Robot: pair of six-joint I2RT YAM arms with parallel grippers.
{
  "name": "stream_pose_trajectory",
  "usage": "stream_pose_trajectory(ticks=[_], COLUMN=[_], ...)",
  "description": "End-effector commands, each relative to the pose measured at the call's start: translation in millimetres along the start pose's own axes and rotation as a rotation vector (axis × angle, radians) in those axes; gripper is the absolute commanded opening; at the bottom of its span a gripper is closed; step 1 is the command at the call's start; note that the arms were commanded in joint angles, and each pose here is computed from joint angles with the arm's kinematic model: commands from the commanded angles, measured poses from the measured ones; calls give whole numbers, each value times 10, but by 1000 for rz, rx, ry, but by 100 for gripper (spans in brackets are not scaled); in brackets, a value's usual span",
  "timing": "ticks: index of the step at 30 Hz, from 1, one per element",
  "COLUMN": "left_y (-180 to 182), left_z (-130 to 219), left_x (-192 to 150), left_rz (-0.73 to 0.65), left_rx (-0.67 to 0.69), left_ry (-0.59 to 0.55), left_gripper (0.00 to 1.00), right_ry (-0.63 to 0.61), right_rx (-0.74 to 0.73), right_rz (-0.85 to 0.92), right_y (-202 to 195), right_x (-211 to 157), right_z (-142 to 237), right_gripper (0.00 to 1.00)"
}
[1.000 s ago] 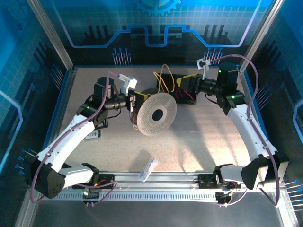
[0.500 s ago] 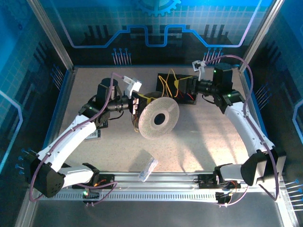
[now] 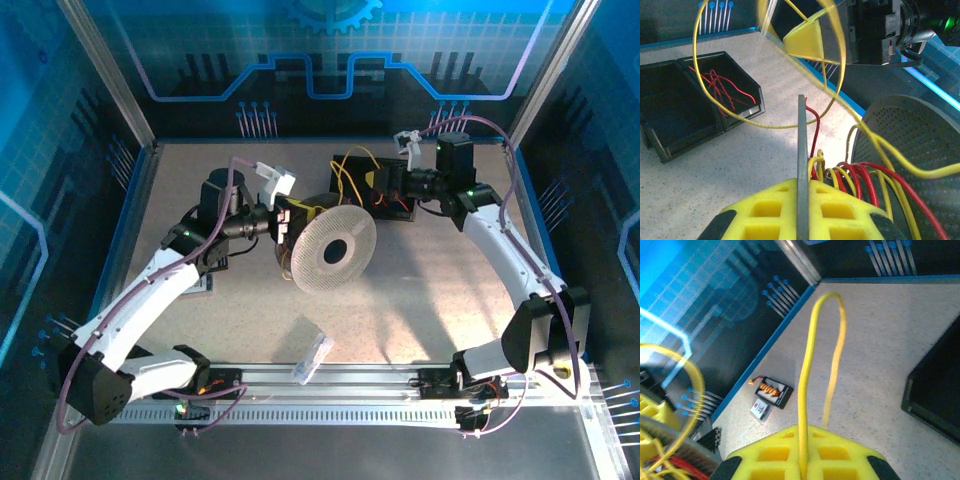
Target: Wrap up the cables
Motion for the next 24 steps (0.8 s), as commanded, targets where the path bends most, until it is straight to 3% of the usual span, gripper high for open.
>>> stream_pose_trajectory(ticks=[1, 4, 8, 16, 24], left_y=[-77, 10, 143, 459, 661], left_z=[209, 332, 604, 1166, 1491], left_x=[412, 534, 757, 1179, 1503], left_rz=[-43, -6, 91, 348, 477], left_rx=[40, 118, 195, 328, 402], left_ry=[-152, -179, -281, -521, -675], left_gripper=[0, 0, 0, 0, 0], right_ry=[-100, -169, -246, -269, -236], right_rx=[-196, -316, -365, -313, -322], right_rz=[-12, -70, -175, -235, -238], right_y=[-402, -789, -1158, -1196, -1243], right_x=[101, 114, 17, -355, -718], right_z=[211, 443, 733, 935, 957], right_gripper=[0, 0, 0, 0, 0])
Point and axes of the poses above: each hand's point on the last joint's axis, 136 mm out from that joint toward the fingers, its own z axis back along the fingers, its own y axis along the line the jaws close on, x = y × z, the point moved 2 cm from there along z, back along the fingers, and after that the axes turned 15 degrees about -z, right-handed, at the moved point
